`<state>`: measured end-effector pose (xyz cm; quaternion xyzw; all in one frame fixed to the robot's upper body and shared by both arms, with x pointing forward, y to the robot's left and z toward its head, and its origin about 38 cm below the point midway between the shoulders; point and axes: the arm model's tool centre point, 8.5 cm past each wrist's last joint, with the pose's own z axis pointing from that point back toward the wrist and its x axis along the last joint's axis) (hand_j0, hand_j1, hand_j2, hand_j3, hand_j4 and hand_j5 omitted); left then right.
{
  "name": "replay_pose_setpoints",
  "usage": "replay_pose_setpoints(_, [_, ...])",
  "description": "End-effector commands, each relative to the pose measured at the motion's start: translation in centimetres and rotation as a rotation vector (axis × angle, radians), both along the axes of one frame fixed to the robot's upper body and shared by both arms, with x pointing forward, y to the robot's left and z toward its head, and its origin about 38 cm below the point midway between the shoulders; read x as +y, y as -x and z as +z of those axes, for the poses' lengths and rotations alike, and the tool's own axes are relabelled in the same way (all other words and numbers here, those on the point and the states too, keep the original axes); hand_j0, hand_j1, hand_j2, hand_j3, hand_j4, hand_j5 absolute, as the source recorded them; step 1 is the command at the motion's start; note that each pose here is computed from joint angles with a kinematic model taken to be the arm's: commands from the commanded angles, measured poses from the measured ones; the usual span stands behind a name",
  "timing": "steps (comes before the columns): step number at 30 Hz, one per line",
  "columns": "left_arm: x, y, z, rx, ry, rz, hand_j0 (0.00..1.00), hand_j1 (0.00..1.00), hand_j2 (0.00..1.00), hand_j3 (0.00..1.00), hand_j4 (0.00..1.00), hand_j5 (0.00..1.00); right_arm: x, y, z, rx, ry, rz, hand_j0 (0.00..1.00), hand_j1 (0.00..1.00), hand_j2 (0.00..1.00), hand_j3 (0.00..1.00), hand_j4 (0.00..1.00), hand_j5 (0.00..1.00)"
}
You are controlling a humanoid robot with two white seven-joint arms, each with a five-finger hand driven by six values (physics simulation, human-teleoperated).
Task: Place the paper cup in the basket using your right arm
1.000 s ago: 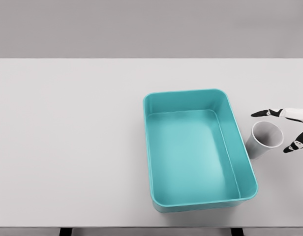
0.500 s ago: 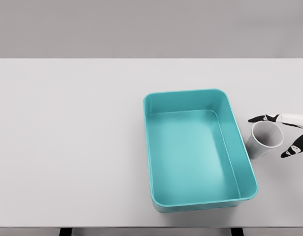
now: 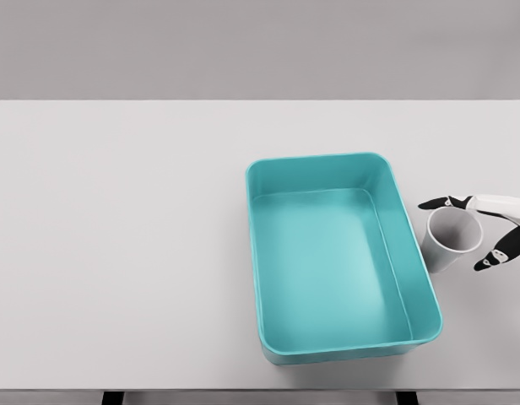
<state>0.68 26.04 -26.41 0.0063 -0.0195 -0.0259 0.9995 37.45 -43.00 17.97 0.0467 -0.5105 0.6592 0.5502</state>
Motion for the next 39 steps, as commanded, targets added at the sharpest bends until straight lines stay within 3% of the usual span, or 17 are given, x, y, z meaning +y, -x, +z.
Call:
replay_pose_setpoints(1, [0.0, 0.0, 0.0, 0.001, 0.0, 0.0, 1.0, 1.0, 1.0, 1.0, 1.0, 1.0, 0.0, 0.1, -0.1, 0.002, 0.007, 0.008, 1.0, 1.0, 1.0, 1.0, 1.0, 1.0])
replay_pose_setpoints(28, [0.0, 0.0, 0.0, -0.001, 0.0, 0.0, 1.0, 1.0, 1.0, 1.0, 1.0, 1.0, 0.4, -1.0, -1.0, 0.0, -0.024, -0.014, 1.0, 1.0, 1.0, 1.0, 1.0, 1.0])
replay_pose_setpoints(34, [0.0, 0.0, 0.0, 0.001, 0.0, 0.0, 1.0, 1.0, 1.0, 1.0, 1.0, 1.0, 0.4, -1.0, -1.0, 0.0, -0.024, -0.014, 0.82, 0.82, 0.82, 0.82, 0.82, 0.82])
replay_pose_setpoints(39, [0.0, 0.0, 0.0, 0.001, 0.0, 0.0, 1.0, 1.0, 1.0, 1.0, 1.0, 1.0, 0.4, -0.9, -0.9, -0.001, -0.022, -0.011, 0.83, 0.83, 0.83, 0.83, 0.83, 0.83])
